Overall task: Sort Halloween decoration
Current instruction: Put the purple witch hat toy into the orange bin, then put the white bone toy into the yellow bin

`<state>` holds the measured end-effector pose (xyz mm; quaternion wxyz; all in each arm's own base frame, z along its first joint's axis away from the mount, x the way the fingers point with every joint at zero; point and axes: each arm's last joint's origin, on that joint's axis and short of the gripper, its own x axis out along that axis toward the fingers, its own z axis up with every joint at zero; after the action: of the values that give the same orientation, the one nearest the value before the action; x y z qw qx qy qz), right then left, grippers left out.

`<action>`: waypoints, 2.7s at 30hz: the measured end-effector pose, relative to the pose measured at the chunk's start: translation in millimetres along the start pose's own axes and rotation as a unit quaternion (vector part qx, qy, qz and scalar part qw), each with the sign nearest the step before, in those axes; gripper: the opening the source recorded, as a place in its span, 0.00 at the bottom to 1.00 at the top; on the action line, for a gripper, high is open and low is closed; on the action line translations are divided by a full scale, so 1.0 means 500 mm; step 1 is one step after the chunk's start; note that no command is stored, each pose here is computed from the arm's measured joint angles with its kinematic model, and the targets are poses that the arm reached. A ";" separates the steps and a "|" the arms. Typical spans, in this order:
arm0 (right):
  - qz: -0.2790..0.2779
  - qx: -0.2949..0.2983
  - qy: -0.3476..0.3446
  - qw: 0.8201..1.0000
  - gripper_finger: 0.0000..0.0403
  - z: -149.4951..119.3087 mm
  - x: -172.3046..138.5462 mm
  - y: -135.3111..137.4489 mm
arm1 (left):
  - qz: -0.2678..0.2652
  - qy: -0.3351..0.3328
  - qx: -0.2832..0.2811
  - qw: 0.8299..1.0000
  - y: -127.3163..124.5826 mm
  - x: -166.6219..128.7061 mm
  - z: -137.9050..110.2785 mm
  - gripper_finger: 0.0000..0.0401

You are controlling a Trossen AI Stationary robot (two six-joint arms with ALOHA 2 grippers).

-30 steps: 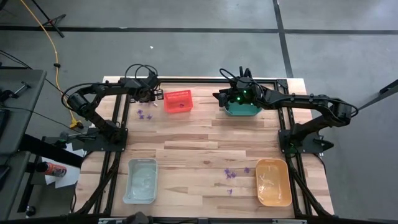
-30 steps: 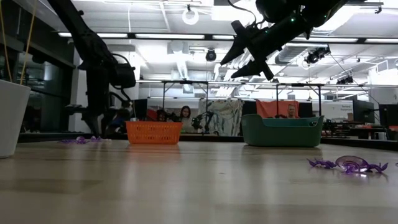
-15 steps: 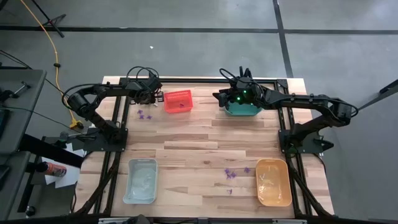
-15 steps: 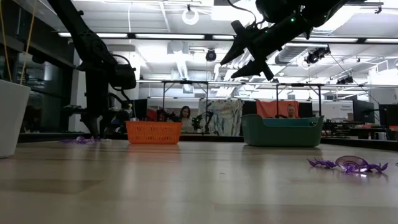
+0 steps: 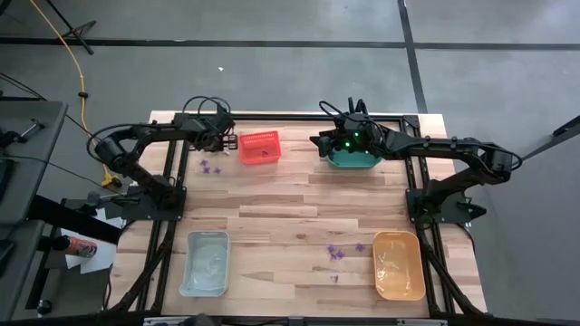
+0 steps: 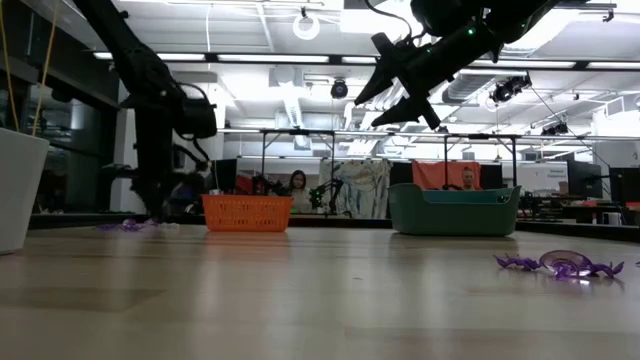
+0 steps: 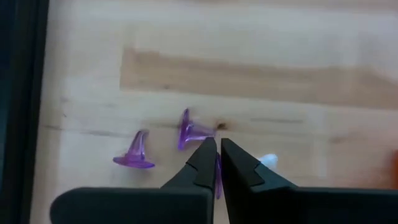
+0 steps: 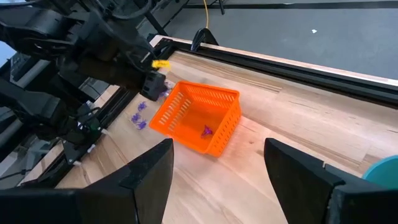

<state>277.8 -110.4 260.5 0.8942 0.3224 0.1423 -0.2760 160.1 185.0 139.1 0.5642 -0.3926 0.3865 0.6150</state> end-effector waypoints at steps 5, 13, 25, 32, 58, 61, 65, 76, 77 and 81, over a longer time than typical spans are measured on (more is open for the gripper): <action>0.000 -0.001 0.000 1.000 0.61 0.000 0.000 0.000 | -0.036 -0.050 -0.021 0.998 0.015 -0.053 0.020 0.00; -0.016 -0.002 -0.011 1.000 0.61 0.001 0.000 -0.002 | -0.162 -0.164 -0.026 0.973 0.034 -0.168 0.042 0.00; -0.015 -0.008 -0.012 1.000 0.61 0.002 0.000 -0.001 | -0.482 -0.253 0.089 0.834 -0.031 -0.325 0.002 0.00; -0.009 -0.011 -0.008 1.000 0.61 0.001 0.000 -0.001 | -0.496 -0.273 0.122 0.815 -0.056 -0.337 -0.018 0.00; -0.008 0.002 -0.008 1.000 0.61 0.001 0.000 -0.001 | -0.232 -0.074 0.331 0.912 -0.194 -0.169 0.008 0.00; -0.008 0.002 -0.008 1.000 0.61 0.001 0.000 -0.001 | -0.217 -0.059 0.336 0.915 -0.205 -0.141 0.002 0.01; -0.008 0.002 -0.008 1.000 0.61 0.001 0.000 -0.001 | -0.207 -0.042 0.334 0.919 -0.211 -0.120 -0.004 0.08; -0.008 0.002 -0.008 1.000 0.61 0.001 0.000 -0.001 | -0.165 -0.101 0.312 0.930 -0.169 -0.224 0.051 0.34; -0.008 0.002 -0.008 1.000 0.61 0.001 0.000 -0.001 | -0.154 -0.114 0.306 0.933 -0.159 -0.238 0.057 0.35; -0.008 0.002 -0.008 1.000 0.61 0.001 0.000 -0.001 | -0.088 -0.122 0.232 0.961 -0.106 -0.261 0.069 0.39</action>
<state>277.6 -111.0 260.8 0.8926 0.3206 0.1371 -0.2860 218.6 169.1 270.7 0.7348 -0.2057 0.4102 0.4995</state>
